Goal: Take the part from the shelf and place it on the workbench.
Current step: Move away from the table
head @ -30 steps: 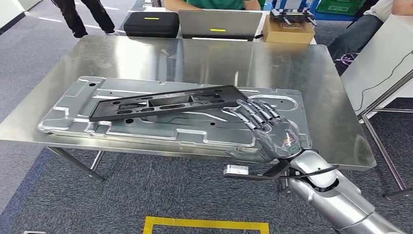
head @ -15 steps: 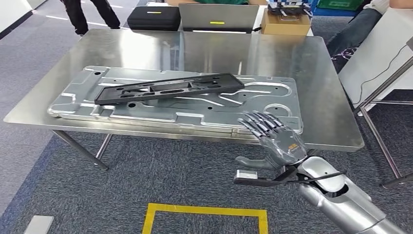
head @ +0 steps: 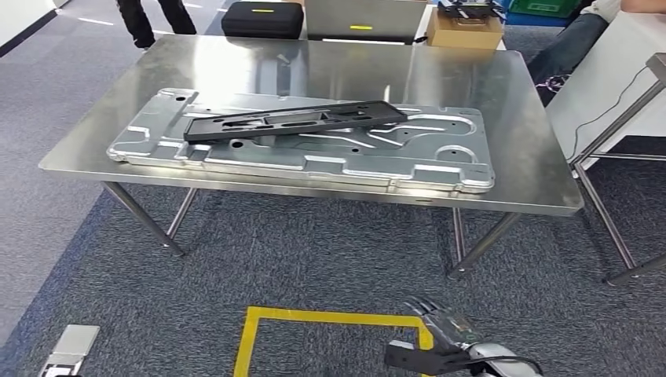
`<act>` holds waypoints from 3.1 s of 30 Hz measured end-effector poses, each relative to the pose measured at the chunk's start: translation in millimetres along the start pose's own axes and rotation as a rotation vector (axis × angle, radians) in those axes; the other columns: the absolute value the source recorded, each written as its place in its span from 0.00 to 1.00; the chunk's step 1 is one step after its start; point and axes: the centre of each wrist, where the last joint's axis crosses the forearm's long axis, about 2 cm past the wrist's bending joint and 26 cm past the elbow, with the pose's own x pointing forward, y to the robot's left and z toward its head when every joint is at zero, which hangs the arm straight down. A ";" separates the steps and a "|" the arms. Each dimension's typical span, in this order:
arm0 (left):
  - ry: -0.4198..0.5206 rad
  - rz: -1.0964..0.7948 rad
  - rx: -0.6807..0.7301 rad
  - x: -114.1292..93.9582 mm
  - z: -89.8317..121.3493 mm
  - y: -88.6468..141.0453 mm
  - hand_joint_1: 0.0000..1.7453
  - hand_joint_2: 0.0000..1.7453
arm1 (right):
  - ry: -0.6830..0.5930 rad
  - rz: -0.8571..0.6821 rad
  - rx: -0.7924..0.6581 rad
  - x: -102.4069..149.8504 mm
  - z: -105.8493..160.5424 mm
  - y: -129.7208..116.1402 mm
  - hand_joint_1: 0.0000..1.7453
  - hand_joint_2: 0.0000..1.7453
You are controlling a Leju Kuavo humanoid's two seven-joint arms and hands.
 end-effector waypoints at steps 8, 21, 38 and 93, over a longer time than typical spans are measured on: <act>0.009 -0.013 -0.041 1.5 3.2 -9.0 0.00 0.00 | 0.362 -0.311 0.324 -7.0 31.6 72.2 0.00 1.00; 0.016 -0.030 -0.148 15.6 15.3 -43.7 0.00 0.00 | 0.906 -0.681 0.516 8.4 84.9 129.0 0.00 0.00; 0.008 -0.039 -0.356 31.8 48.1 -104.8 0.00 0.75 | 1.068 -0.875 0.555 18.1 88.5 137.2 0.00 0.25; -0.029 -0.143 -0.682 58.6 88.0 -163.3 0.00 0.00 | 0.928 -0.559 0.625 -2.4 115.6 141.4 0.00 0.00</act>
